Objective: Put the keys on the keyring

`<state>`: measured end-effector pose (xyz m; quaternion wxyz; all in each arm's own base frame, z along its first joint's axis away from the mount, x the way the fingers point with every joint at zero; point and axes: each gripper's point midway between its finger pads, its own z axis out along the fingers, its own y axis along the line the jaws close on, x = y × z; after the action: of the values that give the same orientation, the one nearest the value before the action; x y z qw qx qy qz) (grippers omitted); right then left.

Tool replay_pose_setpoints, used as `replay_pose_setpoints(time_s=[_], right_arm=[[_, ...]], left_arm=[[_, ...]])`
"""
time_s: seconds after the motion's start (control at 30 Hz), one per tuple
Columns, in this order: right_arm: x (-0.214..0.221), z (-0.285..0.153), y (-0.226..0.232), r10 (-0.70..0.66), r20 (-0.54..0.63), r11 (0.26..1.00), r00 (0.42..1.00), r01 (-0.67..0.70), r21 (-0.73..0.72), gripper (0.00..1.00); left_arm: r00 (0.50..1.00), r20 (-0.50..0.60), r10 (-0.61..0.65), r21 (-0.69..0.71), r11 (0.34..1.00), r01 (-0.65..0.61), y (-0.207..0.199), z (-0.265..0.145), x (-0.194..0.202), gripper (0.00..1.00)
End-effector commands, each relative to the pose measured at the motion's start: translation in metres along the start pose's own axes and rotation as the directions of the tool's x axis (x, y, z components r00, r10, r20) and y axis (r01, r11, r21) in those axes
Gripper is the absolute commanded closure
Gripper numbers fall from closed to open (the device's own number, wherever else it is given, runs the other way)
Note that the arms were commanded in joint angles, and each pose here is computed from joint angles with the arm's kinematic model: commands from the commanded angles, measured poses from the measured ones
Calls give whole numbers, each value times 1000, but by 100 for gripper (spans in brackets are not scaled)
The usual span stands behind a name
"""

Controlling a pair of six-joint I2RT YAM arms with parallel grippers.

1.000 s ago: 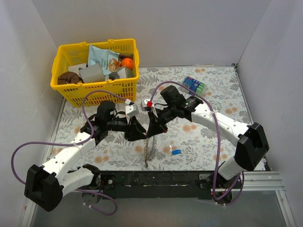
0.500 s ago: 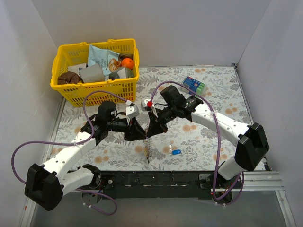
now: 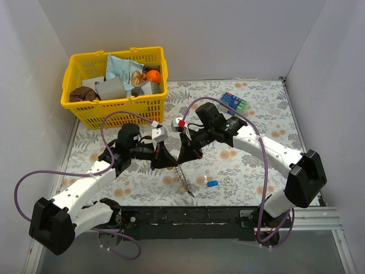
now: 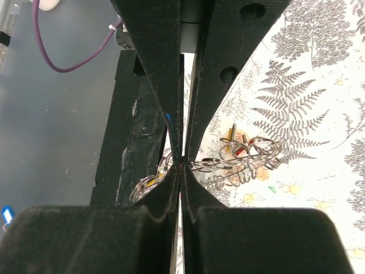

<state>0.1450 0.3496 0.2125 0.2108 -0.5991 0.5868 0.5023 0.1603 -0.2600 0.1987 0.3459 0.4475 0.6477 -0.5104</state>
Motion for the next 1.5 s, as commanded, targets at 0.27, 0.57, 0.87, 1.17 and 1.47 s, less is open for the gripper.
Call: replay_pose_setpoints(time_s=[0.27, 0.57, 0.87, 1.17, 1.47], right_arm=[[-62, -76, -37, -149, 291, 828, 945, -41, 559, 28], [23, -100, -53, 114, 270, 664, 956, -276, 695, 14], [127, -90, -34, 460, 240, 500, 855, -473, 725, 22], [183, -40, -12, 672, 172, 390, 720, -542, 745, 34], [200, -25, -23, 713, 160, 357, 683, -549, 756, 51]], left_arm=[[986, 166, 30, -118, 993, -11, 2, -6, -23, 100], [928, 346, 136, -250, 967, -48, 2, -24, -39, 100], [892, 385, 238, -407, 911, -67, 9, -48, -53, 100], [900, 353, 254, -427, 900, -86, 10, -51, -58, 100], [897, 358, 258, -408, 908, -98, 5, -50, -58, 100]])
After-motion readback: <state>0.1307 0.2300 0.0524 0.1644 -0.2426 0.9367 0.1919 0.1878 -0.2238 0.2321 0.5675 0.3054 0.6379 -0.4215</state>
